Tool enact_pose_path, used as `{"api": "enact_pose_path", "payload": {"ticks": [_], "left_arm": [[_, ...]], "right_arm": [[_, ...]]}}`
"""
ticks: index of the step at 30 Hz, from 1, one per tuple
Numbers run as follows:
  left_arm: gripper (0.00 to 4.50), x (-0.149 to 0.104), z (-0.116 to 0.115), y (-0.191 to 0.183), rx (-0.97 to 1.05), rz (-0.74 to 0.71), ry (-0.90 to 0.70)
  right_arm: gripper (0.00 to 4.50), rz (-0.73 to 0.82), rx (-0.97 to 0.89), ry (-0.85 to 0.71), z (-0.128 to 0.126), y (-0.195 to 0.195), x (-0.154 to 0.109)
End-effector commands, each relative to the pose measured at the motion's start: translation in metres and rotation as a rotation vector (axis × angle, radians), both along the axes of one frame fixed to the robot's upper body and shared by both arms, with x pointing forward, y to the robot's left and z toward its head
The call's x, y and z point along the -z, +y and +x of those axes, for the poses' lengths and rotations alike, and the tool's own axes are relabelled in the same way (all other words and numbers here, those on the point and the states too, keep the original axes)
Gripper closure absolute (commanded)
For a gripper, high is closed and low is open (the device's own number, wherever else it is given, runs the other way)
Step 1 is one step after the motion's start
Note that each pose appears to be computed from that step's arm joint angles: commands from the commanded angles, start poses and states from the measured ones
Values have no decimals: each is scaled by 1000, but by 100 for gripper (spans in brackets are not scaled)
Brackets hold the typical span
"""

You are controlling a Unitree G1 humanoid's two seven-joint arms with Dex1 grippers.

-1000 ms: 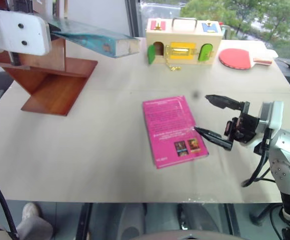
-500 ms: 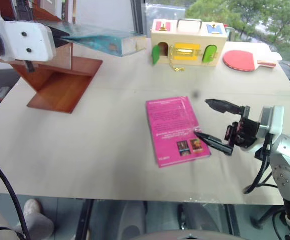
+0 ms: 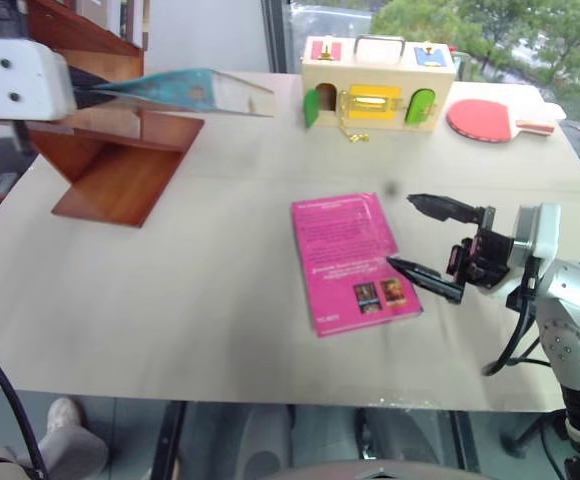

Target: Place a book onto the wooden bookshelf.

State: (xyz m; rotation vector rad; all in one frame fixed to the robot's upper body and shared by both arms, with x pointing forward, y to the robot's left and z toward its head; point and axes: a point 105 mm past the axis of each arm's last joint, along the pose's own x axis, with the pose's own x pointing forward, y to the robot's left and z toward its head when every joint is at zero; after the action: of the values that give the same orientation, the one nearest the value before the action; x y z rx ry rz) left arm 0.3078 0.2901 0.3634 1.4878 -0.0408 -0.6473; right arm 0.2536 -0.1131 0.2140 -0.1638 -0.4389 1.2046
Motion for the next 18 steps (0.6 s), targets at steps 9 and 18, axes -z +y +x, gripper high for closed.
{"api": "enact_pose_path", "payload": {"ticks": [9,18], "left_arm": [[445,7,-4,74,-228,115,4],[263,13,4,98,-356,108,-16]], "right_arm": [[0,10,-16,-44,-7,2,-7],[0,20,0,-34,-12,2,-5]]}}
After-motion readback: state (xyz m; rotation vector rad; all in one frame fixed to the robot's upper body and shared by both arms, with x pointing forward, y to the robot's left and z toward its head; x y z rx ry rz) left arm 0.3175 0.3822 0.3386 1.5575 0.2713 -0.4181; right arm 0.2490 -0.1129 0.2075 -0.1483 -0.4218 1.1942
